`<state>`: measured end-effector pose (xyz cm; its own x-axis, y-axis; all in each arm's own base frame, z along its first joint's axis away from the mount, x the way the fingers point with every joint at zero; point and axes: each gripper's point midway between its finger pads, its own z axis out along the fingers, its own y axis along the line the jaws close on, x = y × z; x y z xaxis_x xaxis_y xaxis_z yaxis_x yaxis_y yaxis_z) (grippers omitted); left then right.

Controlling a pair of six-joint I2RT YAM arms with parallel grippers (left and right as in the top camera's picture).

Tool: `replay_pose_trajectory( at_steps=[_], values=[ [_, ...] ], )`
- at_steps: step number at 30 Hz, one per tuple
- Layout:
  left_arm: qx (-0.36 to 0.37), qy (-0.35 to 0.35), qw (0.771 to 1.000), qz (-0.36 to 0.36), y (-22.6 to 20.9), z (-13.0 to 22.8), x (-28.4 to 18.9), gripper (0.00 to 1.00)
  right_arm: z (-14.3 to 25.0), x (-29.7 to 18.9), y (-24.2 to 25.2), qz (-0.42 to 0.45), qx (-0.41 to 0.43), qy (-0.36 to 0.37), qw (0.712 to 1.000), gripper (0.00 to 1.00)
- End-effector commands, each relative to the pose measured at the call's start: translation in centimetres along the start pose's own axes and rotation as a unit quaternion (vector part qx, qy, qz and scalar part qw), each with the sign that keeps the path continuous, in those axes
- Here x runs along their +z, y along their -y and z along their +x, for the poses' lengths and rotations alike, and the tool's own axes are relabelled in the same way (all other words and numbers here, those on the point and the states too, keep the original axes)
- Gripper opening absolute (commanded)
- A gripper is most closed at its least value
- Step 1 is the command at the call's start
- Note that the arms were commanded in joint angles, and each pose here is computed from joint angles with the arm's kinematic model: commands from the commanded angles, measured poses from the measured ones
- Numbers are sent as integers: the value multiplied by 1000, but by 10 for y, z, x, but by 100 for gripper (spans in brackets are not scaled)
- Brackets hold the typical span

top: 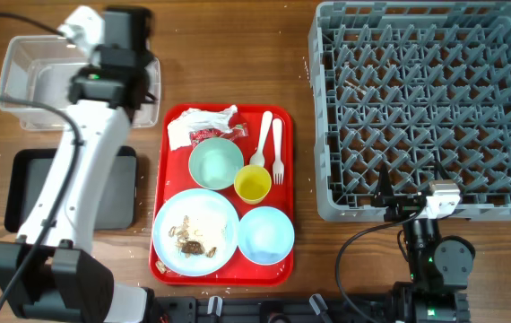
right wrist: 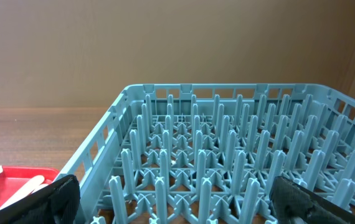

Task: Sort waste into correct bins and load items into the dishwasher rack
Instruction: 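Carry the tissue with the left gripper to the clear plastic bin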

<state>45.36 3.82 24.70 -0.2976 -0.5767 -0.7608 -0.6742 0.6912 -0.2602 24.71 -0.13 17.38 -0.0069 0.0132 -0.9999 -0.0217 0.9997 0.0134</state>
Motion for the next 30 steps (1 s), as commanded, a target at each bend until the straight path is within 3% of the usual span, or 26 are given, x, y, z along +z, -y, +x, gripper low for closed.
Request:
replay_pose_trajectory(
  at_steps=[1, 3, 5, 8, 13, 16, 19, 21, 27, 30],
  values=[
    [-48, 44, 997, -38, -32, -39, 28, 4, -2, 0, 2, 5, -7, 5, 1000, 100],
    [-62, 35, 997, -39, -41, -42, 46, 5, -2, 0, 2, 5, -7, 5, 1000, 100],
    [-69, 12, 997, -36, -48, -36, 63, 22, -2, 0, 2, 5, -7, 5, 1000, 100],
    [-70, -14, 997, -32, -51, -26, 74, 100, -2, 0, 2, 5, -7, 5, 1000, 100],
    [-56, -38, 998, -11, -42, -17, 69, 92, -2, 0, 2, 5, -7, 5, 1000, 100],
    [-13, -84, 994, 64, -12, -2, 48, 89, -2, 0, 2, 5, -7, 5, 1000, 100],
    [73, -169, 965, 189, 35, 39, 5, 89, -2, 0, 2, 5, -7, 5, 1000, 99],
    [111, -219, 942, 228, 53, 72, -18, 88, -2, 0, 2, 5, -7, 5, 1000, 100],
    [179, -327, 907, 194, 64, 170, -37, 56, -2, 0, 2, 5, -7, 5, 1000, 100],
    [171, -364, 901, 164, 64, 205, -26, 54, -2, 0, 2, 5, -7, 5, 1000, 100]
  ],
)
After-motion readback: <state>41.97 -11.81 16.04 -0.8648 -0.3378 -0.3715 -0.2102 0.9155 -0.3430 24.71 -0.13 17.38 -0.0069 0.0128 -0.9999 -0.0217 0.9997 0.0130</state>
